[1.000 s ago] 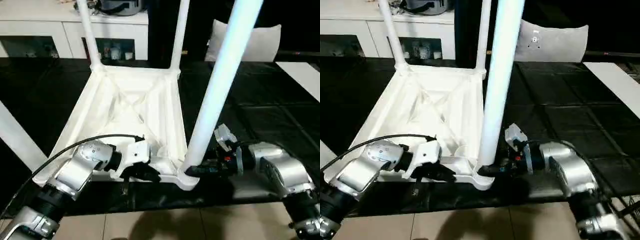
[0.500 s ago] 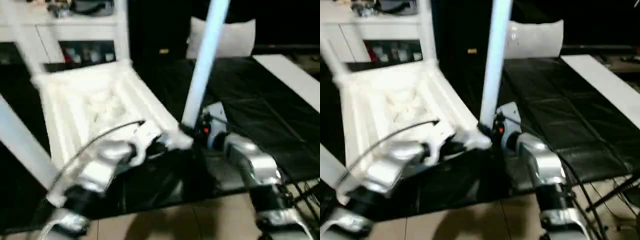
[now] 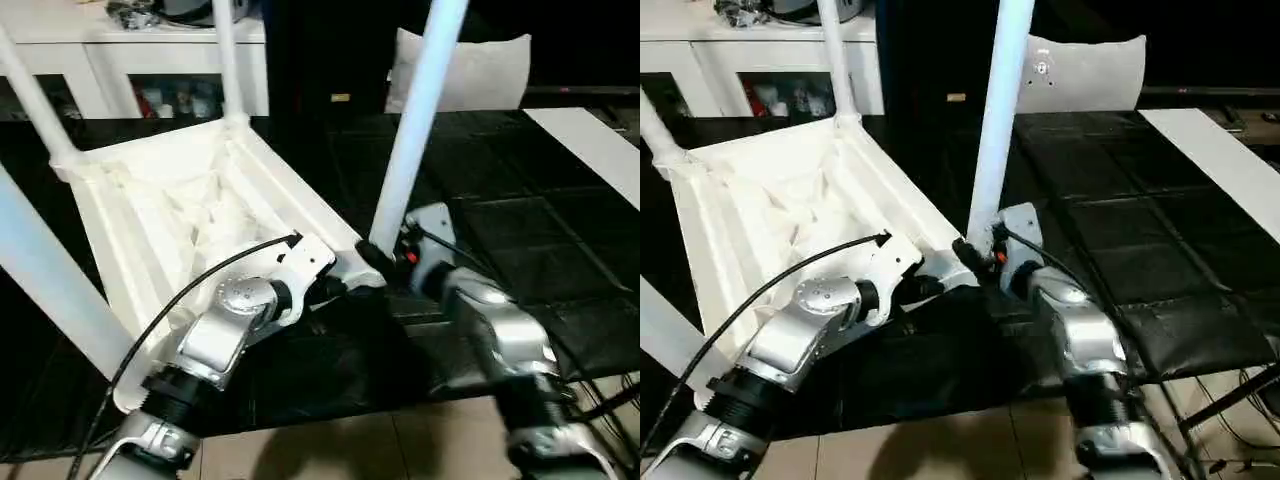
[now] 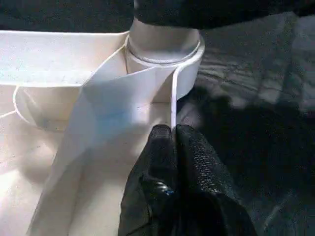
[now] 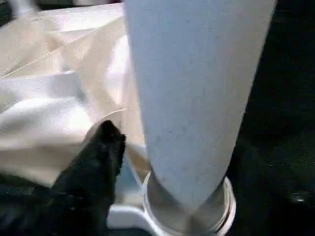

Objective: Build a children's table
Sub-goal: Rotate leg to tighten

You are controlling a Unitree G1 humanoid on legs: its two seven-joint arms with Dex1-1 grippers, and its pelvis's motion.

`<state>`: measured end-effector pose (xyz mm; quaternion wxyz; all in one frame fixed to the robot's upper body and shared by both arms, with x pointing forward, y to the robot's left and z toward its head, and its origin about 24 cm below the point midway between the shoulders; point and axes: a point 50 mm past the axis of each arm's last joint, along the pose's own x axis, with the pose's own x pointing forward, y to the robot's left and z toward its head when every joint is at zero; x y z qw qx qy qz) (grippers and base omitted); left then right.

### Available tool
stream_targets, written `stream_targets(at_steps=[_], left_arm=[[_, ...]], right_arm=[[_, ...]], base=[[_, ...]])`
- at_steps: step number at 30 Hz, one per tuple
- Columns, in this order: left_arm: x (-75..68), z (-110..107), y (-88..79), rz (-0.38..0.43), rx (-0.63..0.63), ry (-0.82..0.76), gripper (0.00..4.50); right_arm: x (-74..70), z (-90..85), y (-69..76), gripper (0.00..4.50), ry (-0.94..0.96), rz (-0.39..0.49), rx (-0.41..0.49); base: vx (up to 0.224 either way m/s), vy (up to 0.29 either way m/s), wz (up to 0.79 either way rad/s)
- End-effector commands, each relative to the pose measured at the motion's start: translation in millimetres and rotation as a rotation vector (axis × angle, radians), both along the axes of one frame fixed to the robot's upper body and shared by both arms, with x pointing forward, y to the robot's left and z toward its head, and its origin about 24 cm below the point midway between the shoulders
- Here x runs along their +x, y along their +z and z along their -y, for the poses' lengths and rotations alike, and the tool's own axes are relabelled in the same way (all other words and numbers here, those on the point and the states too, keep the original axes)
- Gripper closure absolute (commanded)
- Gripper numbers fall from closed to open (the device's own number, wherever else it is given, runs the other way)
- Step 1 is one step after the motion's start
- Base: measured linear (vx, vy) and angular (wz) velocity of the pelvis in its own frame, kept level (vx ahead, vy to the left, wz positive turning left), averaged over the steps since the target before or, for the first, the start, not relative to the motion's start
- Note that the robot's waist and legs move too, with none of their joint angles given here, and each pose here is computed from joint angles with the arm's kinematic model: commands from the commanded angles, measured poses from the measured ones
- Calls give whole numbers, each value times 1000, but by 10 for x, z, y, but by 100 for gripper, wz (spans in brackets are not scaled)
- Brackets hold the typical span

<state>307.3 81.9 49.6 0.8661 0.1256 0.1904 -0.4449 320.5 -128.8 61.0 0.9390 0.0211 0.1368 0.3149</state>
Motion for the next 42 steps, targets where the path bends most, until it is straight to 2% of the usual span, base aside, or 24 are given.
stream_targets(at_steps=[1, 3, 5, 8, 10, 11, 12, 15, 17, 22, 23, 25, 30, 32, 37, 39, 40, 42], left_arm=[[18, 20, 183, 97, -52, -59, 450], [-19, -60, 169, 95, -33, -130, 450], [-49, -108, 159, 87, -18, -187, 450], [-77, -130, 157, 81, -13, -234, 450], [-137, -186, 148, 71, 25, -343, 450], [-137, -186, 148, 71, 25, -343, 450], [-193, -242, 126, 59, 79, -446, 450], [-218, -281, 122, 50, 105, -500, 450], [-228, -303, 119, 48, 116, -526, 450], [-297, -360, 114, 23, 155, -632, 450], [-305, -366, 114, 21, 159, -645, 450], [-322, -374, 116, 18, 162, -670, 450], [-330, -370, 114, 18, 159, -681, 450], [-334, -367, 108, 17, 156, -683, 450], [-338, -373, 93, 10, 145, -670, 450], [-337, -376, 90, 5, 140, -664, 450], [-337, -377, 88, 2, 138, -662, 450], [-328, -366, 89, -5, 103, -626, 450]], right_arm=[[-71, -57, 32, 66, 134, 21, 3], [-145, 49, 59, 50, 268, 29, -33], [-161, 142, 91, 33, 320, 29, -42], [-165, 190, 112, 6, 347, 29, -42], [-201, 290, 138, 2, 452, 7, -58], [-201, 290, 138, 2, 452, 7, -58], [-235, 364, 137, 2, 552, -20, -97], [-267, 393, 144, 2, 630, -49, -89], [-283, 406, 148, 29, 669, -62, -82], [-342, 382, 144, 48, 788, -94, -50], [-352, 372, 141, 74, 805, -97, -46], [-378, 343, 123, 86, 845, -109, -32], [-412, 308, 101, 123, 888, -132, -13], [-425, 303, 94, 152, 901, -139, -7], [-457, 299, 70, 173, 915, -149, 3], [-469, 292, 58, 206, 915, -153, 9], [-475, 287, 55, 206, 913, -153, 16], [-473, 219, 106, 218, 856, -122, 113]], base=[[0, 0, 0], [0, 0, 0], [0, 0, 0], [0, 0, 0], [0, 0, 0], [0, 0, 0], [0, 0, 0], [0, 0, 0], [0, 0, 0], [0, 0, 0], [0, 0, 0], [0, 0, 0], [0, 0, 0], [0, 0, 0], [0, 0, 0], [0, 0, 0], [0, 0, 0], [0, 0, 0]])
